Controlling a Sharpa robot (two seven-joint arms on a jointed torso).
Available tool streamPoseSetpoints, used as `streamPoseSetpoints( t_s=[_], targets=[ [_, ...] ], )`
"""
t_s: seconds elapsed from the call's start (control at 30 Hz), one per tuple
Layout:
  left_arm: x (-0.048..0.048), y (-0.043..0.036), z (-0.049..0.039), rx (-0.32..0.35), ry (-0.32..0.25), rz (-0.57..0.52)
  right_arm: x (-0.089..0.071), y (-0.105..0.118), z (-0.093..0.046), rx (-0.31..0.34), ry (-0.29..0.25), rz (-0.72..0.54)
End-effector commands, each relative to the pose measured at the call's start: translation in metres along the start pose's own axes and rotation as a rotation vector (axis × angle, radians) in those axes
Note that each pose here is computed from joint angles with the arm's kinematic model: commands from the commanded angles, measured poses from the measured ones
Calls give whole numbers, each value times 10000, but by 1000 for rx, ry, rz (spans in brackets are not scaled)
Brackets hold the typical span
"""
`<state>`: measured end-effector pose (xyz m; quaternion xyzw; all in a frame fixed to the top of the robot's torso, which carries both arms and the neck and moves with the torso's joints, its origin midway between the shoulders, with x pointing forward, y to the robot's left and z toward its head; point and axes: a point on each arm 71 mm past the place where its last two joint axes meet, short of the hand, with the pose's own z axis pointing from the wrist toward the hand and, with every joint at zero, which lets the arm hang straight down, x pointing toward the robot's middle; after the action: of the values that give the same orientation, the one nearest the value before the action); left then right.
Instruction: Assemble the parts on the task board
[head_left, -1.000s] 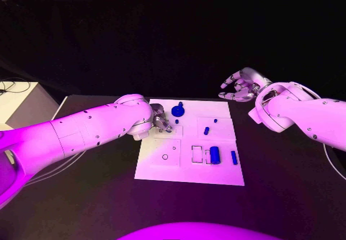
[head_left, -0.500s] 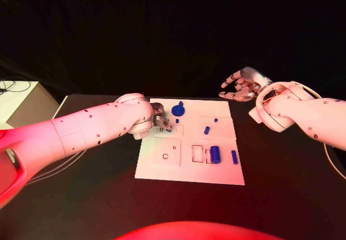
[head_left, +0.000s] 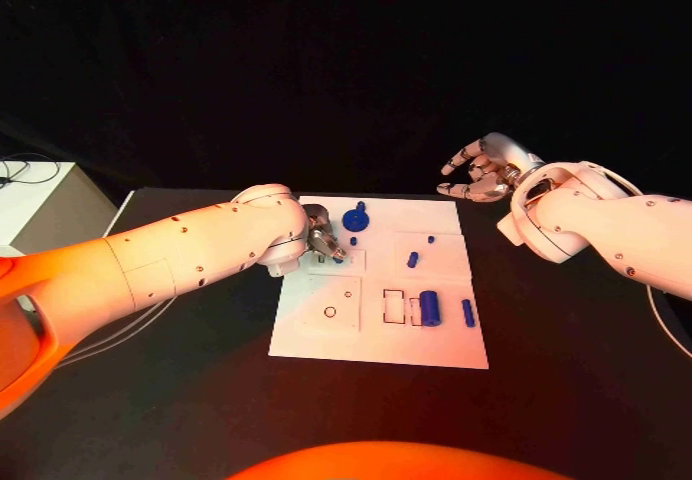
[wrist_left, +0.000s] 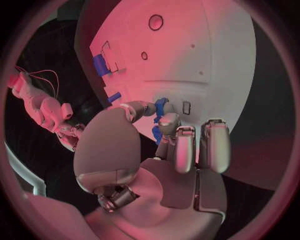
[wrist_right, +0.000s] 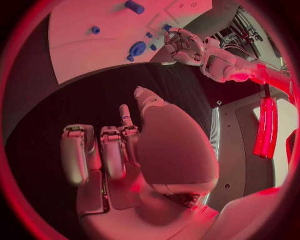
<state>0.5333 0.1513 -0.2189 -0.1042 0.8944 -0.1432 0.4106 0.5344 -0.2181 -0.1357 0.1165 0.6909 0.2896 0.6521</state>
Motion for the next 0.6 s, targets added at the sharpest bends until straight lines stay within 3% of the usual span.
streamPoseSetpoints(
  t_s=[0.03,0.6],
  targets=[
    [45,-1,12,-2,31,18,11,9,-2,-8,14,-12],
    [36,20,27,-18,28,46,8,5,-5,-7,14,-12]
  ],
)
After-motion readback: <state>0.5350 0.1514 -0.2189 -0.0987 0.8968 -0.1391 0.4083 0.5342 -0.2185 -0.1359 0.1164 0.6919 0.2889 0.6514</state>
